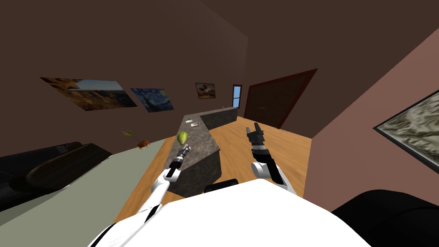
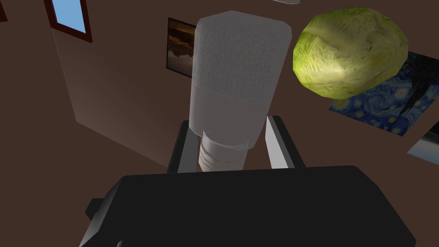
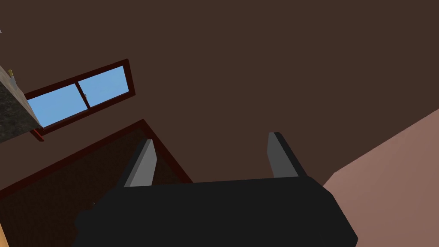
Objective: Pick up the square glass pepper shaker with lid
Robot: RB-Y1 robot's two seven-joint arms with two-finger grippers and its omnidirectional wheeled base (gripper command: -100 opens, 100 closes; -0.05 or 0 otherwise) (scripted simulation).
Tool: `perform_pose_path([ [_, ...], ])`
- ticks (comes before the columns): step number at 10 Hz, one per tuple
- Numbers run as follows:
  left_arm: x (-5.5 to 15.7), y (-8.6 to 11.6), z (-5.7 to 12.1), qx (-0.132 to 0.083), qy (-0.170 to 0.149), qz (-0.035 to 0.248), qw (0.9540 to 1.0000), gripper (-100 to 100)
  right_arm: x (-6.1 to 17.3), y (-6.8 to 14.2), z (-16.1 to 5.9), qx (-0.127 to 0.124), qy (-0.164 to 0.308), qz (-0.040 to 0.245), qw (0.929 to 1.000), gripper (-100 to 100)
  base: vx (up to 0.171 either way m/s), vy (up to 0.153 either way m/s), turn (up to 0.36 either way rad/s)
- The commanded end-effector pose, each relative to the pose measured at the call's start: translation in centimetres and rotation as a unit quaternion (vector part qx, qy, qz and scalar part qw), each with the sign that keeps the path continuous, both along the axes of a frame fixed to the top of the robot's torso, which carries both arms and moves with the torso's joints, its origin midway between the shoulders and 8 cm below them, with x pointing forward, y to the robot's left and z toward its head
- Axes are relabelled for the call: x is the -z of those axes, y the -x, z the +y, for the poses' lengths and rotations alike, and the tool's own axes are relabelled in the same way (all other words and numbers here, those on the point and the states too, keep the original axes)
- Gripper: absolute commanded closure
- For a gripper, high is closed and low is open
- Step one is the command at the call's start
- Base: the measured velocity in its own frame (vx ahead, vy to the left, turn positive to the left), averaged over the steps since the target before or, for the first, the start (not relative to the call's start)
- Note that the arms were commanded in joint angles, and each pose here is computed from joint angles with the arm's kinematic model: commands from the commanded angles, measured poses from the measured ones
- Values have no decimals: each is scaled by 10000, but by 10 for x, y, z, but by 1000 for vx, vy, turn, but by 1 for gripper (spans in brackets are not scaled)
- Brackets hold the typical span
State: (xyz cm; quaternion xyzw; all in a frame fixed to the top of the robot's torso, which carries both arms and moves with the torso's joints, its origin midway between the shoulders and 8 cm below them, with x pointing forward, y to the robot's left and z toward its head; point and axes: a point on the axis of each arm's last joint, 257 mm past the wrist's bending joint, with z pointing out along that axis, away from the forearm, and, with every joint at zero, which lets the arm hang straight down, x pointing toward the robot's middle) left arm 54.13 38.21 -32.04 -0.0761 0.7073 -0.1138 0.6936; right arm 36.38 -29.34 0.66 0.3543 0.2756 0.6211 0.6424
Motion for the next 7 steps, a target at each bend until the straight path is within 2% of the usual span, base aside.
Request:
perform_pose_path([
  [1, 9, 8, -4, -102, 15, 85, 9999, 100, 0, 0, 0, 0, 0, 0, 10000, 0, -27, 59, -97],
  [2, -5, 2, -7, -56, -13, -71, 10000, 100, 0, 0, 0, 0, 0, 0, 10000, 0, -19, 48, -45],
  [3, 5, 12, -6, -184, 6, 46, 9998, 100, 0, 0, 0, 0, 0, 0, 10000, 0, -25, 69, -96],
  [4, -6, 8, -9, -151, -16, -75, 9999, 100, 0, 0, 0, 0, 0, 0, 10000, 0, -27, 58, -65],
  [5, 11, 20, -6, -309, 14, 122, 9994, 100, 0, 0, 0, 0, 0, 0, 10000, 0, -30, 61, -106],
  [7, -8, 14, -10, -259, -21, -79, 9996, 100, 0, 0, 0, 0, 0, 0, 10000, 0, -15, 34, -14],
])
